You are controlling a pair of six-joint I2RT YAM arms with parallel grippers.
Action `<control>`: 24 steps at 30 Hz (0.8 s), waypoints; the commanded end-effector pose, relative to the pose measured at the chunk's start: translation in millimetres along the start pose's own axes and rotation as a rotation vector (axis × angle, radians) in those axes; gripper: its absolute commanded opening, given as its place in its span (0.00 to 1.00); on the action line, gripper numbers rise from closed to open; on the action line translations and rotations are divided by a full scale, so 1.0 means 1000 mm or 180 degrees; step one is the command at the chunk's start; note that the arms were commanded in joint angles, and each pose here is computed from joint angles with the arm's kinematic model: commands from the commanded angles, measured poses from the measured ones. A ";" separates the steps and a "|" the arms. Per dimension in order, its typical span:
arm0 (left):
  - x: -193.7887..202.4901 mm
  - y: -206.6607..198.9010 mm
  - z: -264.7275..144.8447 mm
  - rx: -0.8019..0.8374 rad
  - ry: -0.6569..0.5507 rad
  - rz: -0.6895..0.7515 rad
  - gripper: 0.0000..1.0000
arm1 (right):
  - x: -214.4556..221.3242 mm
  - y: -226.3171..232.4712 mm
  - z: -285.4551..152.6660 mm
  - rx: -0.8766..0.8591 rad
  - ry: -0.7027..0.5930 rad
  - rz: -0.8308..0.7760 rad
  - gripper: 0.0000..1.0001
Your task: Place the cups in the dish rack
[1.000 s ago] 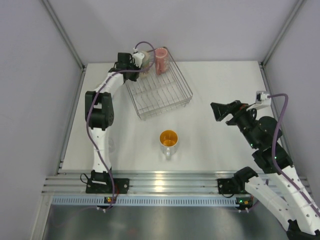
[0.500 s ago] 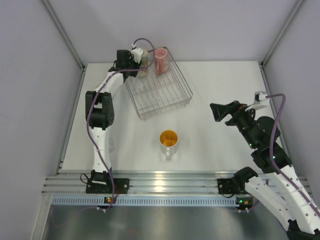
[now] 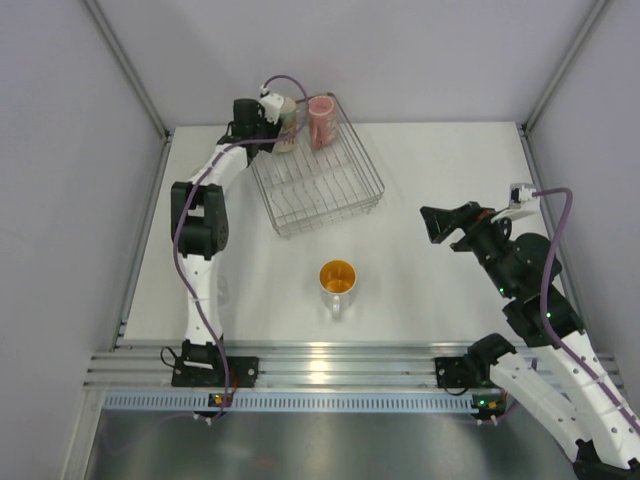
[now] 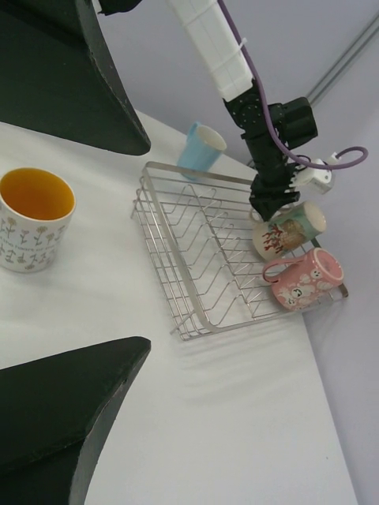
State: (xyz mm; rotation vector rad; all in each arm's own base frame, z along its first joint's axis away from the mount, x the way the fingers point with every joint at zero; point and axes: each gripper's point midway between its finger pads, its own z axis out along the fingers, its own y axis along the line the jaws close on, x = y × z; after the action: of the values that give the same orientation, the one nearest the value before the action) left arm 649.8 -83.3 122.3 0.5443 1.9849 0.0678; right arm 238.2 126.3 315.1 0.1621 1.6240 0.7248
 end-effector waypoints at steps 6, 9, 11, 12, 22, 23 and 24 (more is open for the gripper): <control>-0.051 0.050 -0.032 -0.0646 -0.0477 -0.0066 0.59 | -0.011 0.008 -0.002 -0.0111 -0.0124 0.0001 0.99; -0.051 0.052 -0.034 -0.0651 -0.0485 -0.0139 0.61 | -0.011 0.009 -0.003 -0.0124 -0.0127 0.0012 0.99; -0.055 0.053 -0.037 -0.0649 -0.0513 -0.0153 0.61 | -0.011 0.010 -0.004 -0.0146 -0.0125 0.0022 0.99; -0.056 0.053 -0.038 -0.0644 -0.0522 -0.0177 0.61 | -0.011 0.010 -0.004 -0.0146 -0.0125 0.0027 0.99; -0.065 0.066 -0.046 -0.0849 -0.0552 -0.0325 0.62 | -0.014 0.016 -0.007 -0.0209 -0.0112 0.0062 0.99; -0.065 0.065 -0.048 -0.0843 -0.0556 -0.0339 0.63 | -0.013 0.016 -0.008 -0.0215 -0.0103 0.0071 0.99; -0.065 0.064 -0.049 -0.0830 -0.0557 -0.0362 0.63 | -0.014 0.017 -0.009 -0.0226 -0.0101 0.0081 0.99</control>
State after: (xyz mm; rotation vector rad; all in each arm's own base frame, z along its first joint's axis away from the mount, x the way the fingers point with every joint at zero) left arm 649.4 -51.4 135.5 0.3547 1.9686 0.1915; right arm 233.3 129.4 318.6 0.1491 1.6161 0.7572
